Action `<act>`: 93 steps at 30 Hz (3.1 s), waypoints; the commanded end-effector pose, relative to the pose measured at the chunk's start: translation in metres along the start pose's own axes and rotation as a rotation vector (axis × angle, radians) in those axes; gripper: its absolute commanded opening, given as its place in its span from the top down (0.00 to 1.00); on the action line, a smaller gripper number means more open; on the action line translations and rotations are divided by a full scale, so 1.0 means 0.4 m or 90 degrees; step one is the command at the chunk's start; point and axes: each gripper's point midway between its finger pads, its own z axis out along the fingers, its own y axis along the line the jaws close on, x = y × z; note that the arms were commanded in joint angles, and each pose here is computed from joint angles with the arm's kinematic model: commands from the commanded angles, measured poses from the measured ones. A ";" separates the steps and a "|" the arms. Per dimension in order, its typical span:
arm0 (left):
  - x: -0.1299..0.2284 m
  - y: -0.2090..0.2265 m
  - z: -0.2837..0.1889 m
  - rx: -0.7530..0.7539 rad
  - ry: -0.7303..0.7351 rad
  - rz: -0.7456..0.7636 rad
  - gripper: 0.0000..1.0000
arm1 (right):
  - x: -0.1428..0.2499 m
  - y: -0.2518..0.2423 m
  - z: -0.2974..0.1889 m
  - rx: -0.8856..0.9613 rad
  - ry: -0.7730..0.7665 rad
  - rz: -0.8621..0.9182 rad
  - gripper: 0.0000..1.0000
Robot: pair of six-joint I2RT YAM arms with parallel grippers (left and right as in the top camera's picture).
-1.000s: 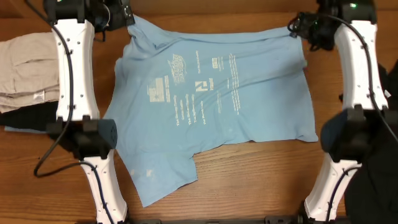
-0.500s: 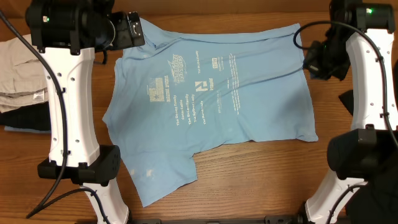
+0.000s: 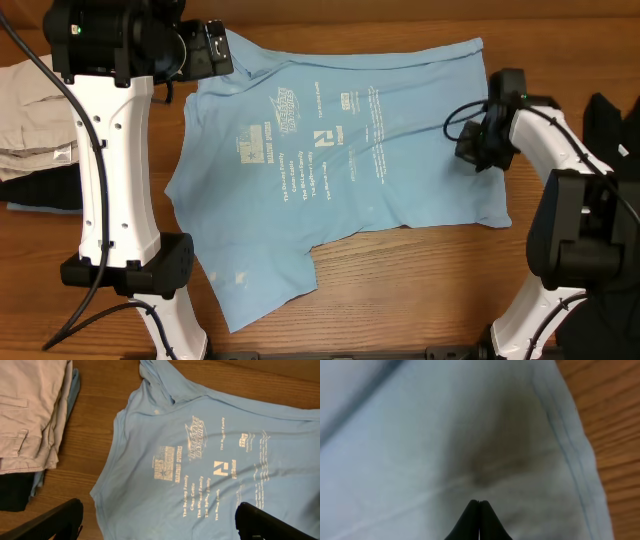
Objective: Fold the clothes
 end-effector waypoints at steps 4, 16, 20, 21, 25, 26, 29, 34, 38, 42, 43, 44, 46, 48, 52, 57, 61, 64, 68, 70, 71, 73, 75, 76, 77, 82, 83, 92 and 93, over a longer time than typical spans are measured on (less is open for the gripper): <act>-0.002 0.005 0.010 -0.009 0.003 -0.006 0.00 | 0.122 -0.058 0.080 0.030 0.058 0.024 0.96; -0.002 0.005 0.010 -0.009 0.003 -0.006 0.00 | 0.161 -0.135 0.004 0.161 0.112 0.103 0.96; -0.002 0.005 0.010 -0.009 0.003 -0.006 0.00 | 0.058 -0.028 -0.121 0.030 0.056 0.033 0.96; -0.002 0.005 0.010 -0.009 0.003 -0.006 0.00 | 0.043 0.009 -0.156 -0.021 0.045 0.001 0.96; -0.002 0.005 0.010 -0.009 0.003 -0.006 0.00 | 0.027 0.049 -0.207 -0.076 0.023 -0.025 0.96; -0.002 0.005 0.010 -0.009 0.003 -0.006 0.00 | 0.034 0.046 -0.207 -0.073 0.030 -0.024 0.96; -0.002 0.005 0.010 -0.009 0.003 -0.006 0.00 | 0.030 0.048 -0.207 -0.075 0.026 -0.025 0.96; -0.002 0.005 0.010 -0.009 0.003 -0.006 0.00 | -0.016 0.063 -0.209 -0.090 -0.022 -0.029 0.36; -0.002 0.005 0.010 -0.009 0.003 -0.006 0.00 | -0.054 0.076 -0.213 -0.103 -0.062 -0.033 0.07; -0.002 0.005 0.010 -0.009 0.003 -0.006 0.00 | -0.084 0.087 -0.218 -0.113 -0.093 -0.036 0.10; -0.002 0.005 0.010 -0.009 0.003 -0.006 0.00 | -0.075 0.082 -0.216 -0.108 -0.084 -0.035 0.15; -0.002 0.005 0.010 -0.009 0.003 -0.006 0.00 | -0.067 0.080 -0.214 -0.105 -0.076 -0.034 0.20; -0.002 0.005 0.010 -0.009 0.003 -0.006 0.00 | -0.060 0.080 -0.213 -0.107 -0.069 -0.037 0.46; -0.002 0.005 0.010 -0.009 0.003 -0.006 0.00 | -0.047 0.141 -0.223 -0.186 -0.062 -0.113 0.80; -0.002 0.005 0.010 -0.009 0.003 -0.006 0.00 | -0.082 0.248 -0.231 -0.250 -0.140 -0.196 0.96; -0.002 0.005 0.010 -0.009 0.003 -0.006 0.00 | -0.117 0.465 -0.208 -0.326 -0.272 -0.305 0.96; -0.002 0.005 0.010 -0.009 0.003 -0.006 0.00 | -0.089 0.628 -0.091 -0.348 -0.312 -0.344 0.96; -0.002 0.005 0.010 -0.009 0.003 -0.006 0.00 | -0.079 0.715 -0.022 -0.363 -0.361 -0.358 0.96; -0.002 0.005 0.010 -0.009 0.003 -0.006 0.00 | -0.102 0.748 0.018 -0.372 -0.403 -0.284 0.96; -0.002 0.004 0.010 -0.009 0.003 -0.006 0.00 | -0.094 0.742 0.059 -0.371 -0.381 -0.260 0.96; -0.002 0.005 0.010 -0.009 0.003 -0.006 0.00 | -0.086 0.735 0.084 -0.364 -0.369 -0.258 0.96; -0.002 0.005 0.010 -0.009 0.003 -0.006 0.00 | -0.066 0.718 0.116 -0.346 -0.334 -0.252 0.96; -0.002 0.005 0.010 -0.009 0.003 -0.006 0.00 | -0.041 0.694 0.144 -0.327 -0.286 -0.222 0.96; -0.002 0.005 0.010 -0.009 0.003 -0.006 0.00 | -0.029 0.685 0.155 -0.319 -0.267 -0.217 0.96; -0.002 0.005 0.010 -0.009 0.003 -0.006 0.00 | -0.016 0.676 0.161 -0.312 -0.245 -0.210 0.96; -0.002 0.005 0.010 -0.009 0.003 -0.006 0.00 | 0.037 0.624 0.104 -0.231 -0.124 -0.204 0.96; -0.002 0.005 0.010 -0.009 0.003 -0.006 0.00 | 0.044 0.617 0.096 -0.225 -0.115 -0.204 0.96; -0.002 0.005 0.010 -0.009 0.003 -0.006 0.00 | -0.038 0.640 -0.095 -0.270 -0.195 -0.197 0.96; -0.002 0.005 0.010 -0.009 0.003 -0.006 0.00 | -0.064 0.642 -0.115 -0.277 -0.210 -0.191 0.96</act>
